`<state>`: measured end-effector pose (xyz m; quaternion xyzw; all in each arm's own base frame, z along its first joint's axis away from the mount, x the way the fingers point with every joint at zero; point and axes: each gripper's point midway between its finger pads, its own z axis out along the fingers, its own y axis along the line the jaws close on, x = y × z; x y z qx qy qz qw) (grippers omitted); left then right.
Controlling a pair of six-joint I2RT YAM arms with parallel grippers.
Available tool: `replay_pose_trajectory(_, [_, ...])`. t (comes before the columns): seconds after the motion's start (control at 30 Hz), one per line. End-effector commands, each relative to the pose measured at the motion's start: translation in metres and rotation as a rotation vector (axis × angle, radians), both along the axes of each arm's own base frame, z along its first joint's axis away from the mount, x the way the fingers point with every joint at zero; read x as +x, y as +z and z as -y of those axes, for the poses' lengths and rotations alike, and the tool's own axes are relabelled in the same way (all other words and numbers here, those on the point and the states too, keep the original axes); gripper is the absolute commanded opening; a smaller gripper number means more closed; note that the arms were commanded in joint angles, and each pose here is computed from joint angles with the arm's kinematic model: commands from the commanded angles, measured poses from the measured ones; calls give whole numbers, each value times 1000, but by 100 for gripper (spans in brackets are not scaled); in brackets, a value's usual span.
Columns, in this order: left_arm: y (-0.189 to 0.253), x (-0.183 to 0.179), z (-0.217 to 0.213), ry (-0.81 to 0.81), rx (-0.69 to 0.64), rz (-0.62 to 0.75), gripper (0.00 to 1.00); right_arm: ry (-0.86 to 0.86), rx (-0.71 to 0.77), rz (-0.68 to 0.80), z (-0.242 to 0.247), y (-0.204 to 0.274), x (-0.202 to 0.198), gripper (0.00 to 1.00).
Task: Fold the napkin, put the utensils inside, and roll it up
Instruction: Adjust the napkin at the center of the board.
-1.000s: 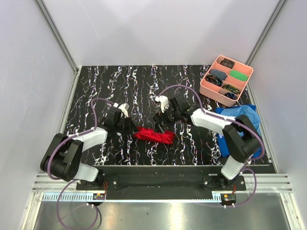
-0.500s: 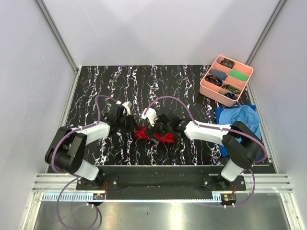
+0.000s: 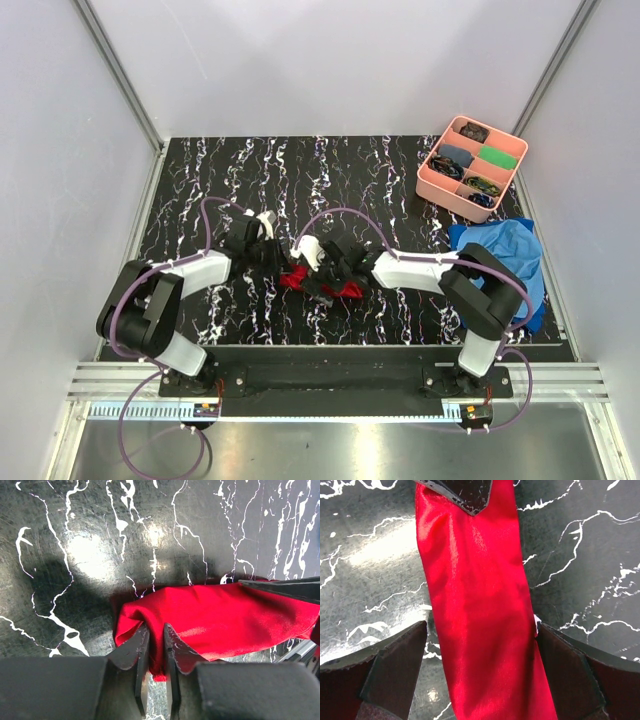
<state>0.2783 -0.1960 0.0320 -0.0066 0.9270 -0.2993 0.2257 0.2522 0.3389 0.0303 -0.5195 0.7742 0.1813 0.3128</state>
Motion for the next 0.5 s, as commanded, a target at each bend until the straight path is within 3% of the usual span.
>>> replay_pose_trajectory(0.0, [5, 5, 3, -28, -2, 12, 20, -1, -27, -14, -6, -2, 6, 99])
replay_pose_trajectory(0.07, [9, 7, 4, -29, -7, 22, 24, -34, -60, -33, -3, -6, 9, 97])
replay_pose_trajectory(0.2, [18, 12, 4, -16, -8, 52, 50, -133, -130, -55, 11, -22, 12, 88])
replay_pose_trajectory(0.23, [24, 13, 3, -1, -13, 63, 62, -153, -141, -64, 14, -25, 12, 85])
replay_pose_trajectory(0.33, [37, 18, 0, 31, -9, 103, 75, -204, -159, -100, 22, -32, 6, 81])
replay_pose_trajectory(0.47, [54, 21, -9, 81, 8, 150, 85, -276, -176, -118, 31, -39, 4, 67])
